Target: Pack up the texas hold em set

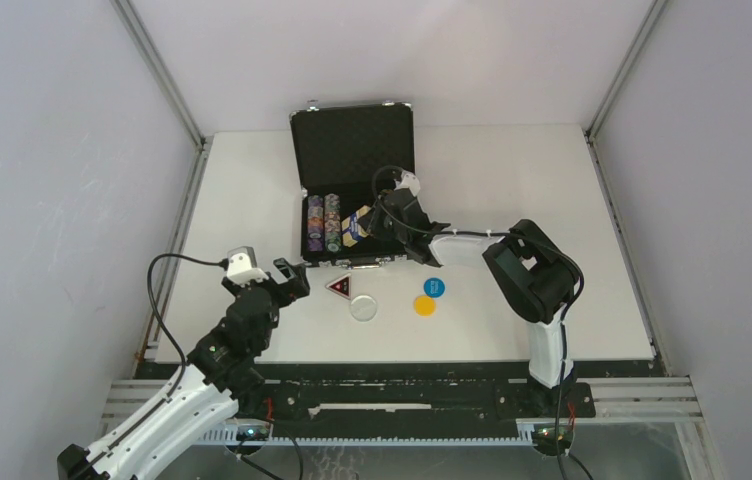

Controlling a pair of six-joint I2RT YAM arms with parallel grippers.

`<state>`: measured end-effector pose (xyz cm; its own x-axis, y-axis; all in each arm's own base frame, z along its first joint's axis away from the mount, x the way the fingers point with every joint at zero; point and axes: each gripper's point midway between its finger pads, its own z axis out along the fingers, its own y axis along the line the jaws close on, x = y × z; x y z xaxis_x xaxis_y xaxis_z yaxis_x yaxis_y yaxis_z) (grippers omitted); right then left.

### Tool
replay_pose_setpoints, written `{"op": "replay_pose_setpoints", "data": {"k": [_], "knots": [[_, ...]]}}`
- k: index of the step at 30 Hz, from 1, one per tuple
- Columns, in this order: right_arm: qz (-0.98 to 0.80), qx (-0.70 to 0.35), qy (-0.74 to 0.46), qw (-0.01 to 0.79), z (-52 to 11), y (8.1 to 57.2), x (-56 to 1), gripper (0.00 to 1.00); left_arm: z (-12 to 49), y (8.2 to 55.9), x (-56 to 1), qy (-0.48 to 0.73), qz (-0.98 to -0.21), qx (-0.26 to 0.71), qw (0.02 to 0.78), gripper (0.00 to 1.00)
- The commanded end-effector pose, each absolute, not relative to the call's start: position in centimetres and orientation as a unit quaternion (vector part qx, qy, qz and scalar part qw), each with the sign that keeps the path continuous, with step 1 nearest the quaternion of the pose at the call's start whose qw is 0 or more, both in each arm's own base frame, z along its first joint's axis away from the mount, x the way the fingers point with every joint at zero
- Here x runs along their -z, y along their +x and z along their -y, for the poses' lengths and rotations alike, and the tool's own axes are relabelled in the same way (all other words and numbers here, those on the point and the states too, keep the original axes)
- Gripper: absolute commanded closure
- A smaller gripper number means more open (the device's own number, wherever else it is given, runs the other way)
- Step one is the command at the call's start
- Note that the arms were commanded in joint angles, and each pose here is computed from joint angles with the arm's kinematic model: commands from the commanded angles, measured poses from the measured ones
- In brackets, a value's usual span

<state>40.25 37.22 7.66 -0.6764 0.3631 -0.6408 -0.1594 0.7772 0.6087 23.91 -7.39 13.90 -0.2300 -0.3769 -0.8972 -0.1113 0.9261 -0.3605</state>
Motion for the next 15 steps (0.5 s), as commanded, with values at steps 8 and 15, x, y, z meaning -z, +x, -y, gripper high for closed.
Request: {"op": "replay_pose_setpoints", "data": {"k": [8, 15], "knots": [[-0.88, -0.294, 0.041, 0.372, -36.4, 38.0, -5.5, 1.0, 7.3, 24.1, -13.8, -0.156, -0.771, 0.112, 0.607, 0.0], [-0.881, -0.289, 0.045, 0.373, -35.9, 37.7, -5.3, 1.0, 7.3, 24.1, -13.8, -0.156, -0.772, 0.111, 0.606, 0.0]]}}
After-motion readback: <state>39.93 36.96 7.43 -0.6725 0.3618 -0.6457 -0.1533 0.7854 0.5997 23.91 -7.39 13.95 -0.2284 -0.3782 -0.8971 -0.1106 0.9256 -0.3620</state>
